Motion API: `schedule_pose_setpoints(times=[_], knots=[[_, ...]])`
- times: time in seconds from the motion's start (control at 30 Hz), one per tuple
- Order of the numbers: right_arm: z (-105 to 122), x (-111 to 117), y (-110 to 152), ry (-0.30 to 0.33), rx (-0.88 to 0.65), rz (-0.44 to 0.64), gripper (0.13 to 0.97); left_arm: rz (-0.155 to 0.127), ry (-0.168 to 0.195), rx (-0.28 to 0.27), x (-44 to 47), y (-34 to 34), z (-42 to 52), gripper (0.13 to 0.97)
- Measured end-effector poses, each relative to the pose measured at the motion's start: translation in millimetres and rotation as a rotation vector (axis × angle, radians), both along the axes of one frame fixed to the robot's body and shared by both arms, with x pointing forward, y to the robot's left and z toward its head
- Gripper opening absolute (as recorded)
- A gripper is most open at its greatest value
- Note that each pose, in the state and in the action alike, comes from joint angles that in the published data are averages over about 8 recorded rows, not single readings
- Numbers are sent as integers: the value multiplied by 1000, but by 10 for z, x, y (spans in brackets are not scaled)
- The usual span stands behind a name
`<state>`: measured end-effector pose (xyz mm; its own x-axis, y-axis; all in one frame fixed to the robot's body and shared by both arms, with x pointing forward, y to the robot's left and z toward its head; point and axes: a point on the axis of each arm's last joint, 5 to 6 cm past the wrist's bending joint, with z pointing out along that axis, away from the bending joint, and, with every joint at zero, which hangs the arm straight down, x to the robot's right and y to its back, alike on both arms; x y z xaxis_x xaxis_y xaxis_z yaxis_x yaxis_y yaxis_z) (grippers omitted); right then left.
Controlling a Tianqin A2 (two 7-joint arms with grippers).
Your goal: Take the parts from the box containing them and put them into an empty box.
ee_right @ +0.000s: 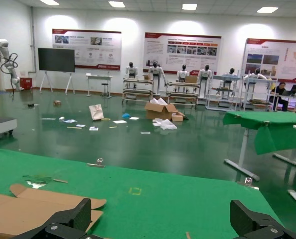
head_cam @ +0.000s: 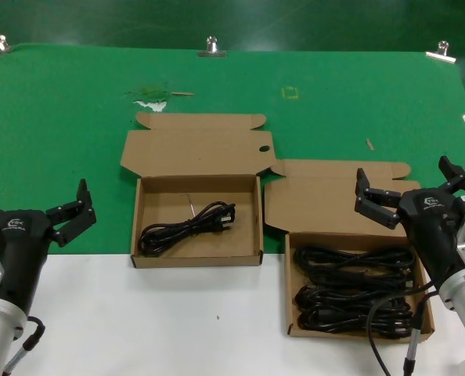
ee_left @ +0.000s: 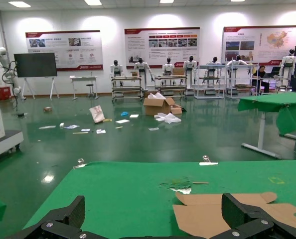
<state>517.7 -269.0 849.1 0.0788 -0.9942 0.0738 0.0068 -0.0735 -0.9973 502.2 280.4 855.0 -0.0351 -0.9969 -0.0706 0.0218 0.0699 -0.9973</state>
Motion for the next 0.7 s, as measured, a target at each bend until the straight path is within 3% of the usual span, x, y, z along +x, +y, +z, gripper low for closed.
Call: schedule_pose_setpoints(times=[0.7], knots=[[0,0,0,0,0,0,966,0,0,0,0,0,0,966]])
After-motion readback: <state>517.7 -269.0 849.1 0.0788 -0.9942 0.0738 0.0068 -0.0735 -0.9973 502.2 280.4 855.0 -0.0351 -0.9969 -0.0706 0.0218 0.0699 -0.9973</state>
